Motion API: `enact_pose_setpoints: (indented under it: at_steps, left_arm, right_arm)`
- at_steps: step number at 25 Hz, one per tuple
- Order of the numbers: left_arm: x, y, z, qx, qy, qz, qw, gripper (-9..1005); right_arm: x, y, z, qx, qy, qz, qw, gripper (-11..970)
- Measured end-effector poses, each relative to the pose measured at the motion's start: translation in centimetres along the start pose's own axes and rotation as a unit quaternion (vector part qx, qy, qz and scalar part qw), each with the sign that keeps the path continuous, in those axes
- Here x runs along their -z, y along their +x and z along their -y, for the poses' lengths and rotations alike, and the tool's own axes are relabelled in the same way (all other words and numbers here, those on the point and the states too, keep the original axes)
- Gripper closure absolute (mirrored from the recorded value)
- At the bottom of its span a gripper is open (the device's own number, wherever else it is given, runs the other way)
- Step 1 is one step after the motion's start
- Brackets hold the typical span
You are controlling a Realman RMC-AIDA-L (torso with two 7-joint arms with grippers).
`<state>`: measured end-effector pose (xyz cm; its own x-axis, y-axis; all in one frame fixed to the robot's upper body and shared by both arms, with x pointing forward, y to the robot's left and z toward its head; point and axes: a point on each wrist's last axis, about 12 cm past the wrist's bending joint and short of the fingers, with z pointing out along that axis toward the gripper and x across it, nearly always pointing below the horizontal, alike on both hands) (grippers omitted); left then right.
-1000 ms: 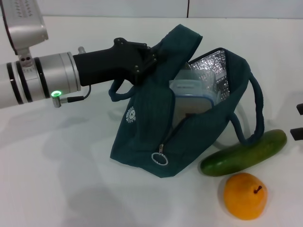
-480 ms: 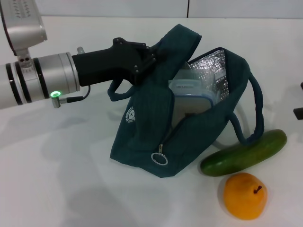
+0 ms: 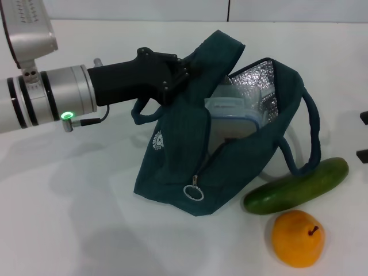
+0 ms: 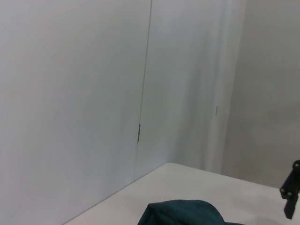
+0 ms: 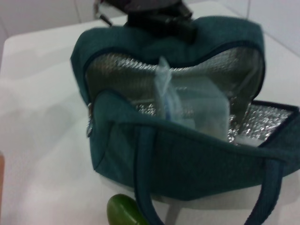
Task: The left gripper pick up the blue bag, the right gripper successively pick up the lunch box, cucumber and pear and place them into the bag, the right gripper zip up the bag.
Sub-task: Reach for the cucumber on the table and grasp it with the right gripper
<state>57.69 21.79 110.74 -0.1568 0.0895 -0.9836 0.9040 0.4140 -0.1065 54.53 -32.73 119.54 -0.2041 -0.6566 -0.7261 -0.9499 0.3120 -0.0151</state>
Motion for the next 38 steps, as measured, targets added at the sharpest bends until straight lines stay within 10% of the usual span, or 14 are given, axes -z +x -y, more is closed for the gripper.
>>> enact_pose_setpoints:
  at_steps: [22, 38]
  left_arm:
    - [0.2, 0.2, 0.0, -0.001, -0.001, -0.003, 1.000, 942]
    - [0.2, 0.2, 0.0, -0.006, -0.002, -0.004, 1.000, 939]
  right_arm:
    - [1.3, -0.5, -0.4, 0.015, 0.052, 0.016, 0.998, 166]
    - [1.0, 0.7, -2.2, 0.028, -0.011, -0.064, 0.998, 166]
